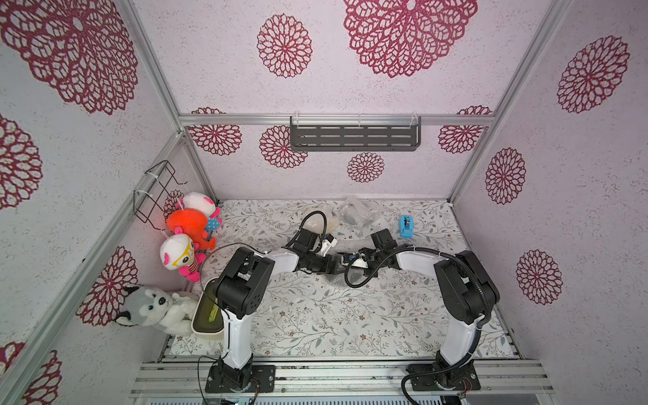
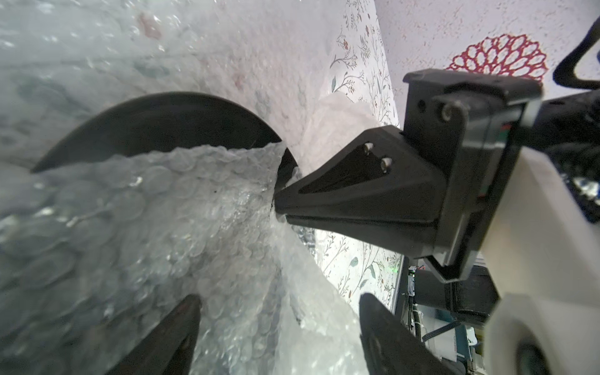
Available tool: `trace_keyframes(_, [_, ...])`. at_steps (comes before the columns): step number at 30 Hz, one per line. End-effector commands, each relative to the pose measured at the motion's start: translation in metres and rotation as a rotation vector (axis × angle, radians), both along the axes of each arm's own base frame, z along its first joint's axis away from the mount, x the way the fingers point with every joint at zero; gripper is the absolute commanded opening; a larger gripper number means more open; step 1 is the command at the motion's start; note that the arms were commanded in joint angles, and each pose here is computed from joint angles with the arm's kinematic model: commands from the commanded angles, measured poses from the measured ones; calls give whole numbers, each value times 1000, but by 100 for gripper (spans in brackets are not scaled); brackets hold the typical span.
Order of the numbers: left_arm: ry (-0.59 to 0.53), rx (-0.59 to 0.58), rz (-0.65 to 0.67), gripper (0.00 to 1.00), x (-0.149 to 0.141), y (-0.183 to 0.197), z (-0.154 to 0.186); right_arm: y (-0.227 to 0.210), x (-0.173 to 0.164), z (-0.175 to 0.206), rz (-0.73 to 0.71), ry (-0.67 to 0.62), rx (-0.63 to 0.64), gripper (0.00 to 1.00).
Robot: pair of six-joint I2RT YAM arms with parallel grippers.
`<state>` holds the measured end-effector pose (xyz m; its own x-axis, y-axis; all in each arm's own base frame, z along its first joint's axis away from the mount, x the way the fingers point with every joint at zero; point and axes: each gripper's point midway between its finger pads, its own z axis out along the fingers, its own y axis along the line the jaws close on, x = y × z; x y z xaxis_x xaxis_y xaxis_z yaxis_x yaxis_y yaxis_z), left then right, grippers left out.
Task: Wrap dinner plates in bubble wrap
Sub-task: Wrap the plate in the bubble wrap.
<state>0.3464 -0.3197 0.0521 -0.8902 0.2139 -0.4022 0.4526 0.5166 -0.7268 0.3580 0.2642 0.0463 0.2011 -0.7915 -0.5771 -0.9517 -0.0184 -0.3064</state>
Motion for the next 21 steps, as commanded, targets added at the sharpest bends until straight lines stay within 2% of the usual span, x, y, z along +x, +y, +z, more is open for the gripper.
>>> trace_keyframes(1, [-97,-54,-181,80,-26,-31,19,4,-1,-7,-20,44,-22,0])
trace_keyframes(3, [-96,2,-204,79,-29,-30,10,5,0,-6,-19,48,-20,0])
trace_keyframes(8, [-81,13,-230,80,-30,-34,6,6,2,-6,-21,61,-24,0])
trace_keyframes(11, [-84,137,-233,78,-29,-32,-12,8,2,-3,-32,67,-11,0])
trace_keyframes(13, [-60,91,-227,74,-27,-35,-5,7,2,-2,-34,69,-14,0])
trace_keyframes(14, [-60,22,-208,74,-24,-37,8,6,2,-3,-36,71,-23,0])
trace_keyframes(15, [-73,-48,-182,76,-21,-37,24,5,2,-5,-36,74,-30,0])
trace_keyframes(17, [-138,-104,-165,82,-22,-38,50,4,1,-7,-37,78,-39,0])
trace_keyframes(19, [-179,-9,-175,85,-28,-38,45,4,1,-7,-37,76,-40,0])
trace_keyframes(21, [-174,112,-169,84,-27,-35,23,4,0,-7,-36,78,-37,0])
